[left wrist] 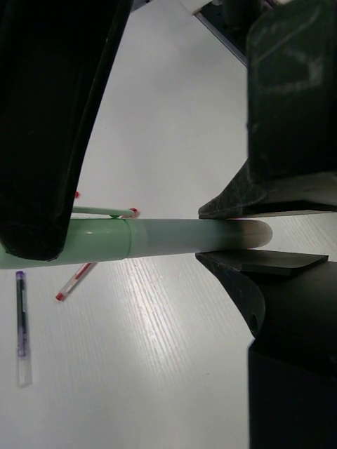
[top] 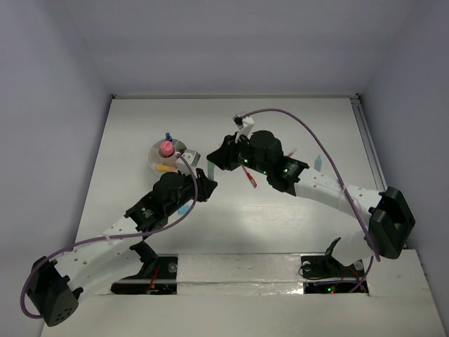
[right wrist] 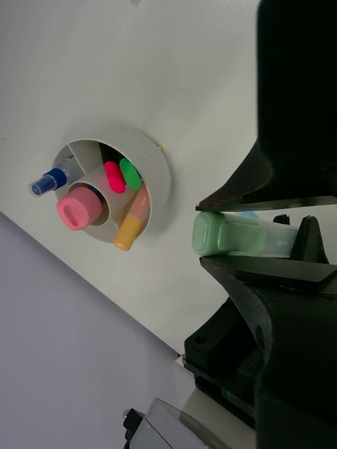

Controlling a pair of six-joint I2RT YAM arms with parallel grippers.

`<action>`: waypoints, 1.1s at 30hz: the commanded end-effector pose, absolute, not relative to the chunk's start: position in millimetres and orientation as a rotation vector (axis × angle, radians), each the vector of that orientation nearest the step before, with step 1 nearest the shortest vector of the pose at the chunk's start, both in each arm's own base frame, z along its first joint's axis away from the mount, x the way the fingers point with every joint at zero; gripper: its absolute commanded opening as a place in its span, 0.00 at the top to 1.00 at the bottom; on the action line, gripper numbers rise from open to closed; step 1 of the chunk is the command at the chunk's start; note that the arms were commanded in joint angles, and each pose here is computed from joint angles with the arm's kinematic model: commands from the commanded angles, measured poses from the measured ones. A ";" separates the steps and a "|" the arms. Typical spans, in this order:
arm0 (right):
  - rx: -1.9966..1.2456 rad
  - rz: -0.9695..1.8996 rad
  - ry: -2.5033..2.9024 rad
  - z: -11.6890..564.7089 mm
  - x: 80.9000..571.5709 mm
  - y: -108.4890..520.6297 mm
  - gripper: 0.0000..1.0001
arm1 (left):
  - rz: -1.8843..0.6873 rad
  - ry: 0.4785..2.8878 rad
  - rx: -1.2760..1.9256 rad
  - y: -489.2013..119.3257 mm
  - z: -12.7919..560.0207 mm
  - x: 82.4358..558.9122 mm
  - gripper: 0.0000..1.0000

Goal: Sort the stationery into containers
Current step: Close the pen cap on the pen.

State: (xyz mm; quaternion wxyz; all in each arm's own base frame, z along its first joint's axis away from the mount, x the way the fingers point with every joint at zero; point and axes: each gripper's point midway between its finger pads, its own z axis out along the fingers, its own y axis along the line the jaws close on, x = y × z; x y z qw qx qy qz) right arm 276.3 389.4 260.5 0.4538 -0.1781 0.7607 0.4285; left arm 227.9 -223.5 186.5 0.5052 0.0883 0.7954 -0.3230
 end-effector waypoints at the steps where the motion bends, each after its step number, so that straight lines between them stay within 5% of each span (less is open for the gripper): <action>1: -0.640 1.093 2.213 164.9 205.1 378.9 1.00 | -0.816 1.475 0.011 -203.9 330.1 257.9 1.00; 17: -0.729 1.188 2.333 99.7 138.0 385.1 1.00 | -0.759 1.456 -0.008 -198.4 351.9 266.6 1.00; 28: -0.596 1.104 2.266 120.5 164.0 385.3 1.00 | -0.824 1.459 0.011 -206.4 365.0 260.0 1.00; 29: -0.543 1.056 2.239 126.9 176.8 385.1 1.00 | -0.827 1.475 0.018 -206.4 360.3 257.8 0.97; 33: -0.415 0.954 2.095 178.9 214.1 385.6 1.00 | -0.824 1.513 0.011 -193.4 350.5 242.9 0.59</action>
